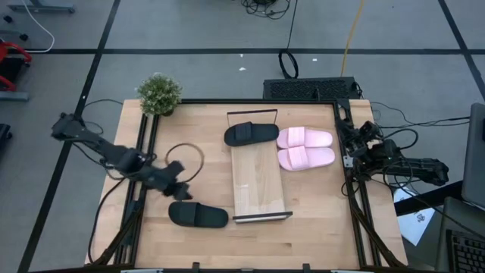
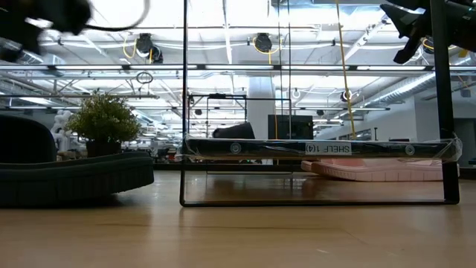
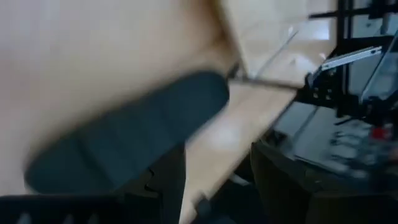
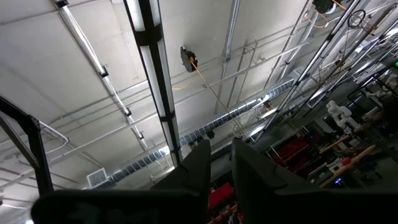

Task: Pick and place slides into the shelf
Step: Put the black slide on the shelf

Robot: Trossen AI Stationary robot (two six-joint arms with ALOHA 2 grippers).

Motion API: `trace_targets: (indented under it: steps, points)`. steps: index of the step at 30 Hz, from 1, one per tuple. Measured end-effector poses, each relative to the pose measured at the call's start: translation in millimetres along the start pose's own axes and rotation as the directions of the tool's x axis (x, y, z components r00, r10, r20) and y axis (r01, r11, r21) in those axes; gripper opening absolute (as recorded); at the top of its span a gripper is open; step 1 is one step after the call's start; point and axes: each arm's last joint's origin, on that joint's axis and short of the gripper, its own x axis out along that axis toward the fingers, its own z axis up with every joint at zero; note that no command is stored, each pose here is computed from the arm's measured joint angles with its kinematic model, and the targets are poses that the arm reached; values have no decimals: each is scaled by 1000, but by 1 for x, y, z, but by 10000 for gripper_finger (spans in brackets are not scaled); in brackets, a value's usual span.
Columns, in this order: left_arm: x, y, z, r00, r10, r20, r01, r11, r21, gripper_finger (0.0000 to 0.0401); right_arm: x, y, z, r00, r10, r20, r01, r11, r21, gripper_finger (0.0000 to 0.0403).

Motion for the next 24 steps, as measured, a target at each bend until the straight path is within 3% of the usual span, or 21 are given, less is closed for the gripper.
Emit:
trace_targets:
  steps: [4,10,24]
  points:
    - [-8,10,-21,999,39,-21,-42,979,-200,175,0,1,0,1000,18,-10,-18,1000,0,54]
    - [10,14,-42,993,121,6,-111,931,-349,175,0,1,-1,999,37,-18,-37,999,-8,54]
    - [61,22,-65,956,293,4,-261,857,-444,175,0,1,0,999,41,-18,-41,999,-30,54]
